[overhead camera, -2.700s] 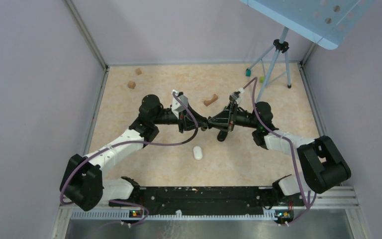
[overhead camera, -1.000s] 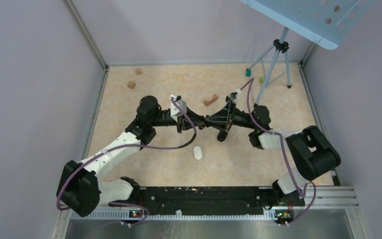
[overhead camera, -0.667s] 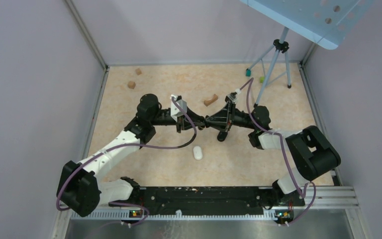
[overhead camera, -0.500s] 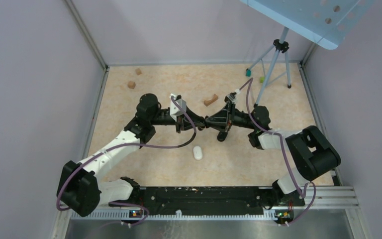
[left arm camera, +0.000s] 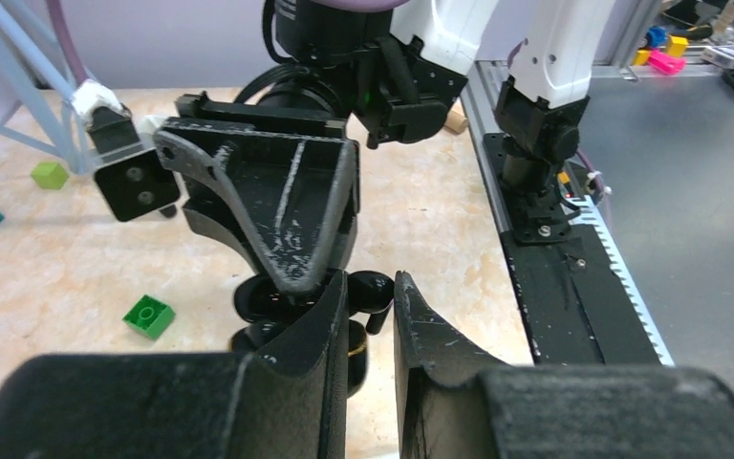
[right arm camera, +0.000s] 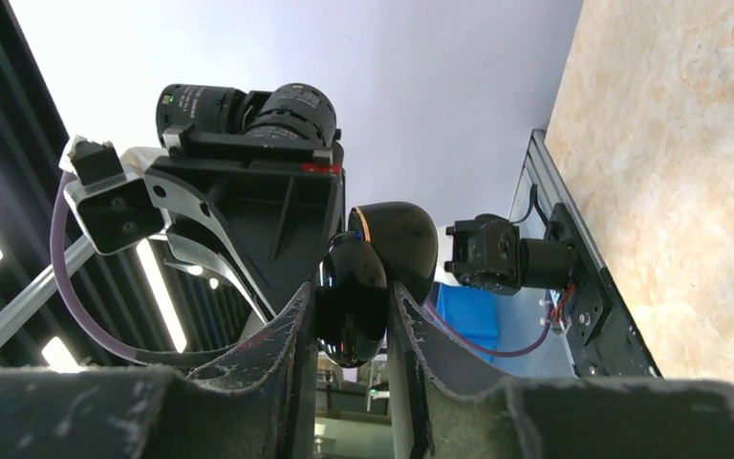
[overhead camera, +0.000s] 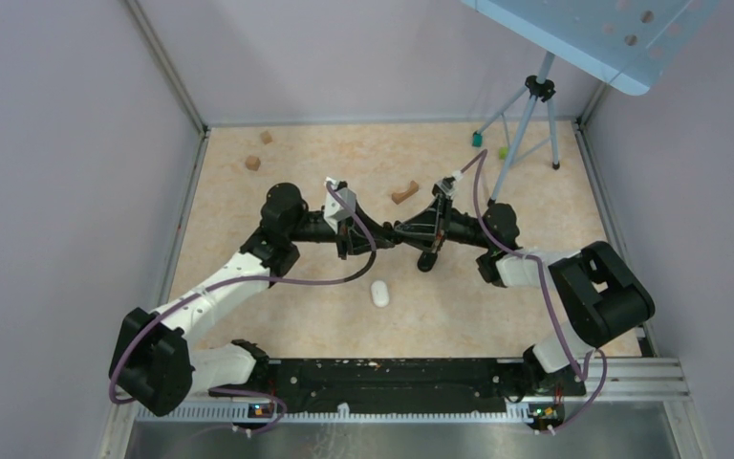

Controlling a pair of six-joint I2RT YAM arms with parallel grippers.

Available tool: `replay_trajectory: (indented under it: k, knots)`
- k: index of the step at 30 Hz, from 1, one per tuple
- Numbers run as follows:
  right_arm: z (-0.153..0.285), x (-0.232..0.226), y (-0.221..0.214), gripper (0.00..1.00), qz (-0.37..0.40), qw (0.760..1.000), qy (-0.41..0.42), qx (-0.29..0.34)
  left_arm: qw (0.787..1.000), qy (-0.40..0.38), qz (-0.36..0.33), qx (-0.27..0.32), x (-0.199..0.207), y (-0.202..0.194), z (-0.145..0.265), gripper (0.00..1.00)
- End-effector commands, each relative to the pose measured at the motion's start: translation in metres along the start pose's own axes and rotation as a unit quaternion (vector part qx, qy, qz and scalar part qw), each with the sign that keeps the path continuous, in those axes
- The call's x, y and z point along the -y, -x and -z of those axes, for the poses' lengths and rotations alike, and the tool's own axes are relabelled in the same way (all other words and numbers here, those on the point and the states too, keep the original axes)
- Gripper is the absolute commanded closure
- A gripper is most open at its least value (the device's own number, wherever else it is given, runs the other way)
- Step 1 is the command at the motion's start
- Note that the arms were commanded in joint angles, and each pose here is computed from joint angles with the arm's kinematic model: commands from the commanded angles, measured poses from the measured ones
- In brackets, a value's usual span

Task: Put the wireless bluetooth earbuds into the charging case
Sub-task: Insert the right earbud into the right side groove of the charging case.

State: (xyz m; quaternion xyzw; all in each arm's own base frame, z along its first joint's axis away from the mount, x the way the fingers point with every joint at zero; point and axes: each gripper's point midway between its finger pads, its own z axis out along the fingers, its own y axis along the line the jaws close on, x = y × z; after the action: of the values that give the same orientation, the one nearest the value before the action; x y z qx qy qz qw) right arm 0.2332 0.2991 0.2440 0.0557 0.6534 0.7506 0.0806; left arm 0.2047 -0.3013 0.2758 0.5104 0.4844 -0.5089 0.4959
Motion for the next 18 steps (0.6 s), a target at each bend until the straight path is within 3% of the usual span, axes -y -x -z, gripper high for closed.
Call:
replay_trajectory:
  k: [1, 9, 18]
  knots:
    - [-0.003, -0.022, 0.003, 1.0, 0.045, 0.998, 0.032, 0.01, 0.999, -0.032, 0.002, -0.006, 0.008, -0.002, -0.001, 1.0]
    - [-0.003, -0.023, 0.002, 1.0, 0.046, 0.998, 0.033, 0.01, 0.998, -0.039, 0.002, -0.04, 0.009, -0.018, 0.002, 1.0]
    - [-0.003, -0.022, 0.003, 1.0, 0.044, 0.999, 0.025, 0.009, 0.999, 0.004, -0.052, 0.003, 0.004, 0.024, 0.005, 1.0]
